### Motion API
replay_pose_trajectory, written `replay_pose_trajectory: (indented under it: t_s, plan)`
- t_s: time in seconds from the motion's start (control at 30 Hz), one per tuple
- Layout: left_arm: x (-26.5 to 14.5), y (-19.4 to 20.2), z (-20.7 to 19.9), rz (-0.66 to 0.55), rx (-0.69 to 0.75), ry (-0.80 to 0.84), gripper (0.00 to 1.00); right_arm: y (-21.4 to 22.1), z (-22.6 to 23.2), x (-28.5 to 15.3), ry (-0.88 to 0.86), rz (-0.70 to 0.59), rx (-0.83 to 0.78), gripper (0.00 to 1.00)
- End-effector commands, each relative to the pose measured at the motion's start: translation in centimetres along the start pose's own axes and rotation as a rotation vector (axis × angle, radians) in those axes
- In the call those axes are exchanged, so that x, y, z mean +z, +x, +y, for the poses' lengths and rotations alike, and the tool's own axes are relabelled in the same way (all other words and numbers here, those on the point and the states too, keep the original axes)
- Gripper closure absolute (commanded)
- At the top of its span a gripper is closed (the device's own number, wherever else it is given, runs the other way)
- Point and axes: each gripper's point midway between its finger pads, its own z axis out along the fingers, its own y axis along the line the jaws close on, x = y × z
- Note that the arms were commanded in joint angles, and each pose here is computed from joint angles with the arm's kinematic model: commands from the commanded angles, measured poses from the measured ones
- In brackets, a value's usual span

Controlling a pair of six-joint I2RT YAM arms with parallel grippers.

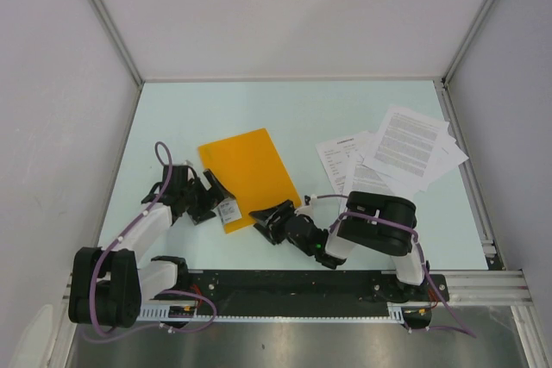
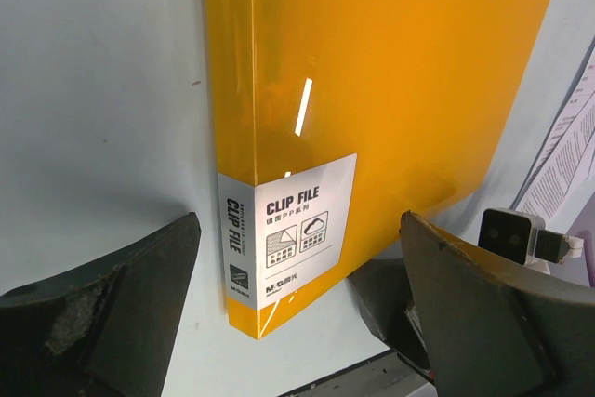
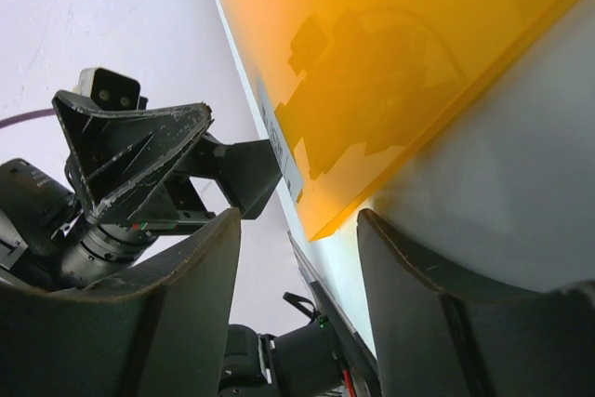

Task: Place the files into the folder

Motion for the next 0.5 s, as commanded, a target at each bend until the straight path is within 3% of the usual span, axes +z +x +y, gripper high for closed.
replay_pose_trajectory:
  t_s: [0.0,0.47]
  plan:
    - [0.08,-1.0,-0.82,-0.027,0.038,0.018,0.04,0.16,0.99,-0.46,-0.033,0.002,-0.01,0.41]
    - [0.07,-0.87,-0.85,-0.022,0.039,0.022,0.04,-0.44,1.36,-0.25,-0.048,-0.007,0.023,0.45]
